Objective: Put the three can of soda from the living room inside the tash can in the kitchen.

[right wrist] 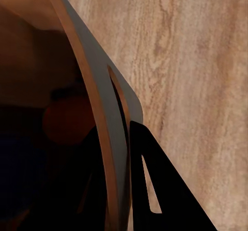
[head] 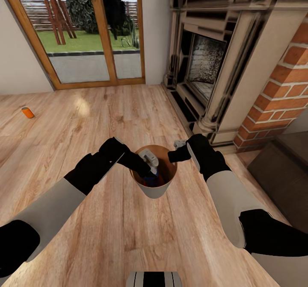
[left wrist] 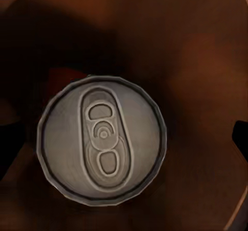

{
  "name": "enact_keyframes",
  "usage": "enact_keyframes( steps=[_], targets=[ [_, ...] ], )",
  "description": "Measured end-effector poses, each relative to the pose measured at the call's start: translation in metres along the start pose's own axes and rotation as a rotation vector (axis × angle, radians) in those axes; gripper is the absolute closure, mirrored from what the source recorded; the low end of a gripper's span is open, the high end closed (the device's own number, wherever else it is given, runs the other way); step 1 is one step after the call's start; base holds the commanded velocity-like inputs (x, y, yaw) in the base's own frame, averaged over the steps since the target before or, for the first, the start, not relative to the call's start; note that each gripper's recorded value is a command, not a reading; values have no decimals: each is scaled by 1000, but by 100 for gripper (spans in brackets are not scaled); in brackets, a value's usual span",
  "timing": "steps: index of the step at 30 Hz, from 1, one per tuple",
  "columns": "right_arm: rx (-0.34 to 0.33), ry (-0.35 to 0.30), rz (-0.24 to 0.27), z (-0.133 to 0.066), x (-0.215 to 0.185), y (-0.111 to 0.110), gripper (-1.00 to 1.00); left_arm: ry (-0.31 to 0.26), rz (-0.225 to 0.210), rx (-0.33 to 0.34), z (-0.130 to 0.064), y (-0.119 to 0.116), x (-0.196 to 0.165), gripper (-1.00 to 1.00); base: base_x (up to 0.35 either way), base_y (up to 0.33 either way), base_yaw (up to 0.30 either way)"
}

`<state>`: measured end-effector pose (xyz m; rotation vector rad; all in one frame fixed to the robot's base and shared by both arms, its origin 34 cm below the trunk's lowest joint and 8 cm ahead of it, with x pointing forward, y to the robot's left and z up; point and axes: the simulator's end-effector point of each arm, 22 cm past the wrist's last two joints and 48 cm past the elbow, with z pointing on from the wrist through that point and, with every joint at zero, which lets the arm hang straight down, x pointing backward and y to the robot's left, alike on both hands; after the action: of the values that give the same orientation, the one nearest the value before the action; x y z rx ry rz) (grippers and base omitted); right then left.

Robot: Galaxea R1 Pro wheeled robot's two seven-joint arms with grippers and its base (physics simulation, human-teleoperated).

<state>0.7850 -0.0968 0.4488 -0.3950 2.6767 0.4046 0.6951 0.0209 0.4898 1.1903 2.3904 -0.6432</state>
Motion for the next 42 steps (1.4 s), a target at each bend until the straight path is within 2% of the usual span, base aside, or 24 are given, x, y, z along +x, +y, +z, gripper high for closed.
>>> enact_keyframes(
  steps=[12,16,18,19,21,22,23,24,27,28,29,30,32,33,36,37,39,40,41,42],
  targets=[
    [3,1,2,0,1,-3,100,-9,3,-3,-2,2,-1,-100,0,0,0],
    [11,5,2,0,2,-6,100,-42,21,-8,-16,7,-6,-100,0,0,0],
    [7,6,8,1,3,-6,100,-85,28,-17,-44,20,-6,-100,0,0,0],
    [4,6,11,1,3,-6,100,-128,19,-16,-69,30,-8,-100,0,0,0],
    [1,6,14,1,3,-6,100,-184,-7,-6,-95,40,-8,-100,0,0,0],
    [2,6,15,1,3,-7,100,-280,-53,22,-134,50,-10,-100,0,0,0],
    [4,7,15,1,4,-7,100,-327,-74,26,-152,57,-12,-100,0,0,0],
    [5,8,14,1,4,-8,100,-410,-106,36,-184,68,-15,-100,0,0,0],
    [5,8,15,1,5,-8,100,-547,-161,19,-236,90,-17,-100,0,0,0],
    [4,9,16,1,5,-8,100,-608,-192,-20,-260,106,-14,-100,0,0,0],
    [2,10,18,2,6,-8,100,-641,-228,-83,-275,125,-6,-100,0,0,0],
    [1,10,20,2,6,-8,100,-640,-270,-166,-276,147,12,-100,0,0,0],
    [2,11,22,2,7,-10,100,-615,-306,-272,-266,172,40,-100,0,0,0],
    [4,12,24,2,8,-12,100,-578,-332,-386,-250,197,74,-100,0,0,0],
    [21,15,18,2,10,-17,100,-508,-388,-530,-212,225,139,-100,0,0,0],
    [21,15,22,2,10,-19,100,-472,-418,-599,-186,235,176,-100,0,0,0],
    [19,17,28,2,13,-21,100,-440,-446,-647,-156,239,214,-100,0,0,0],
    [13,20,36,3,17,-24,100,-431,-452,-680,-131,240,240,-100,0,0,0],
    [0,33,54,7,30,-27,100,-431,-450,-710,-92,234,283,-100,0,0,0],
    [5,59,59,12,41,-30,100,-406,-474,-697,-71,226,307,-100,0,0,0]
  ],
)
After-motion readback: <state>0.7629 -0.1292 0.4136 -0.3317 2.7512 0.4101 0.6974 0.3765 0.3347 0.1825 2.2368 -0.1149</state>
